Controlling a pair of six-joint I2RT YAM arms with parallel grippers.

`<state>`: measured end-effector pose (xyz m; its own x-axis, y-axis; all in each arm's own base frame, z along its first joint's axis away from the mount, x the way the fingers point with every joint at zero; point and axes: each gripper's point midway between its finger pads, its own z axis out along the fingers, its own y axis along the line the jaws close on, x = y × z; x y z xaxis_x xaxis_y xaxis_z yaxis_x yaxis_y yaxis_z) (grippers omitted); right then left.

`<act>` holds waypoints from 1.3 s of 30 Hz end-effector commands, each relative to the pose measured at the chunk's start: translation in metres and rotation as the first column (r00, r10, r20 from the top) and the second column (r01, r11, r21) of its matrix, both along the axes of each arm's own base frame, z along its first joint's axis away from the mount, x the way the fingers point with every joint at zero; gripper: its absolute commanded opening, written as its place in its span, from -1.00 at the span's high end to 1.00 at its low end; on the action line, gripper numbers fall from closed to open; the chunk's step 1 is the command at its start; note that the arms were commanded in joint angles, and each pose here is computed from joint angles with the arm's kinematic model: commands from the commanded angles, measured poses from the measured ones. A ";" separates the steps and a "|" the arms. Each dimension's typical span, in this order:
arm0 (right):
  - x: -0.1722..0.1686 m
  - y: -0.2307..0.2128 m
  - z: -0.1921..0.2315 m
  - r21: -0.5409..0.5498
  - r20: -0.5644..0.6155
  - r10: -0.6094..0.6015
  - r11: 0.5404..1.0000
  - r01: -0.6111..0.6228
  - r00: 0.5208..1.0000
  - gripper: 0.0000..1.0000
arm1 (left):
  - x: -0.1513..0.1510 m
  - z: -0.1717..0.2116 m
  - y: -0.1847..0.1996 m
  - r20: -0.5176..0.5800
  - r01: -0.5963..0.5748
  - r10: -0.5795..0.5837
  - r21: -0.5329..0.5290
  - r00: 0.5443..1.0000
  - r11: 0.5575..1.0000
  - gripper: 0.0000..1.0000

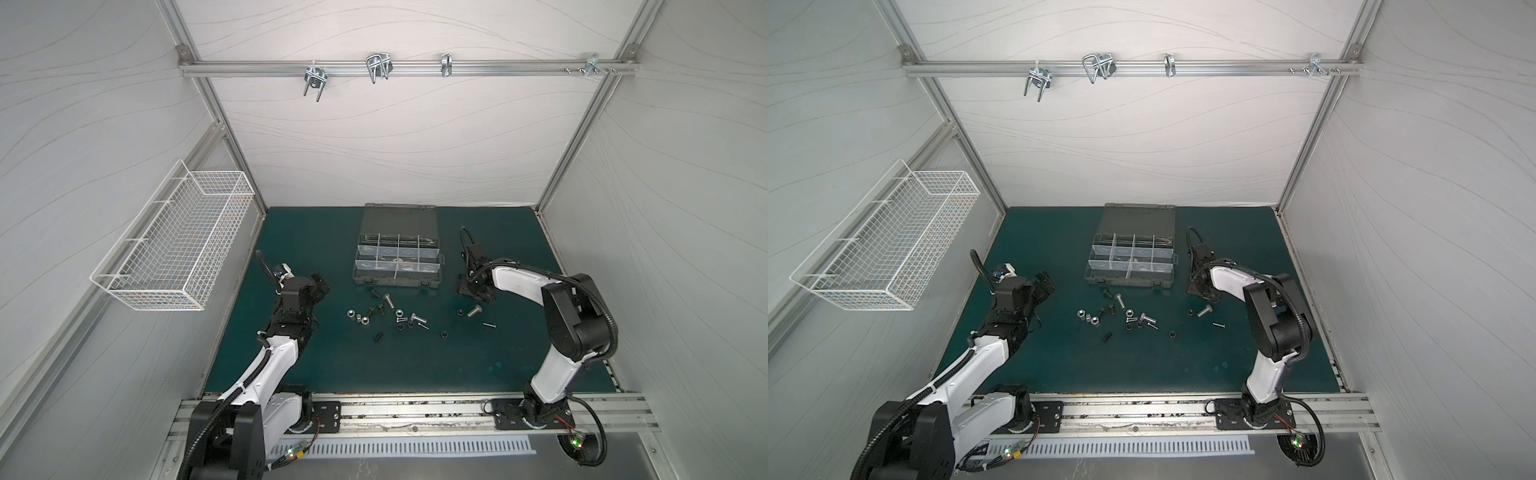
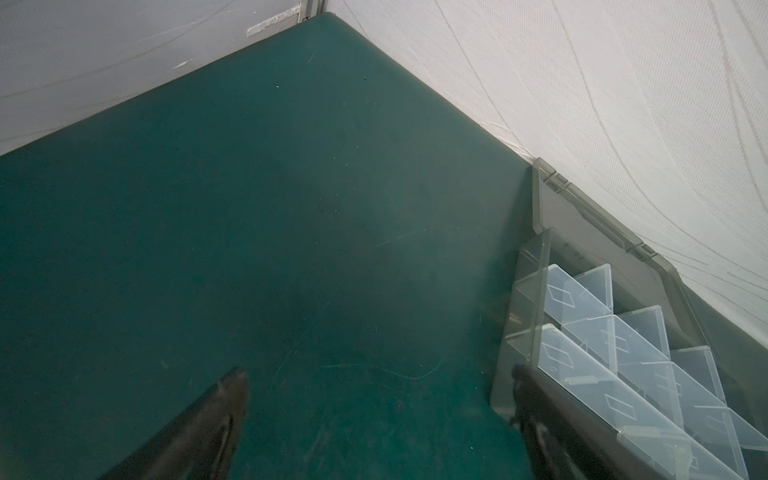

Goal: Sort the screws and nuts into containers
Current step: 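Reach the right gripper to a silver hex bolt and grasp it, then carry the silver bolt over the organizer box and release it into a compartment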

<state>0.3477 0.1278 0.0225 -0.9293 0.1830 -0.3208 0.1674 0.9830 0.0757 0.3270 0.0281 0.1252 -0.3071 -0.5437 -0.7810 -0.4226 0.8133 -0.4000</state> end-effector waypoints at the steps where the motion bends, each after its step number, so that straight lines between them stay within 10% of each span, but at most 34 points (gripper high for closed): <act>1: 0.002 -0.001 -0.008 -0.004 -0.019 -0.015 1.000 0.015 1.000 -0.41 | 0.010 0.018 -0.003 0.059 0.008 -0.007 -0.011 0.998 1.000 -0.99; 21: -0.002 0.003 -0.002 -0.023 -0.017 0.013 1.000 -0.013 1.000 0.04 | 0.012 0.019 -0.003 0.062 0.011 -0.011 -0.010 0.998 1.000 -0.99; 39: 0.020 0.073 0.088 0.051 0.197 0.194 0.977 -0.208 0.961 0.34 | 0.011 0.022 -0.003 0.066 0.008 -0.007 -0.011 0.998 1.000 -0.99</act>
<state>0.3664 0.1846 0.0862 -0.8913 0.0608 -0.4494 -0.0023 0.9903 0.1386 0.3274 0.0257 0.1222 -0.3212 -0.5444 -0.7749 -0.4164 0.8161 -0.4007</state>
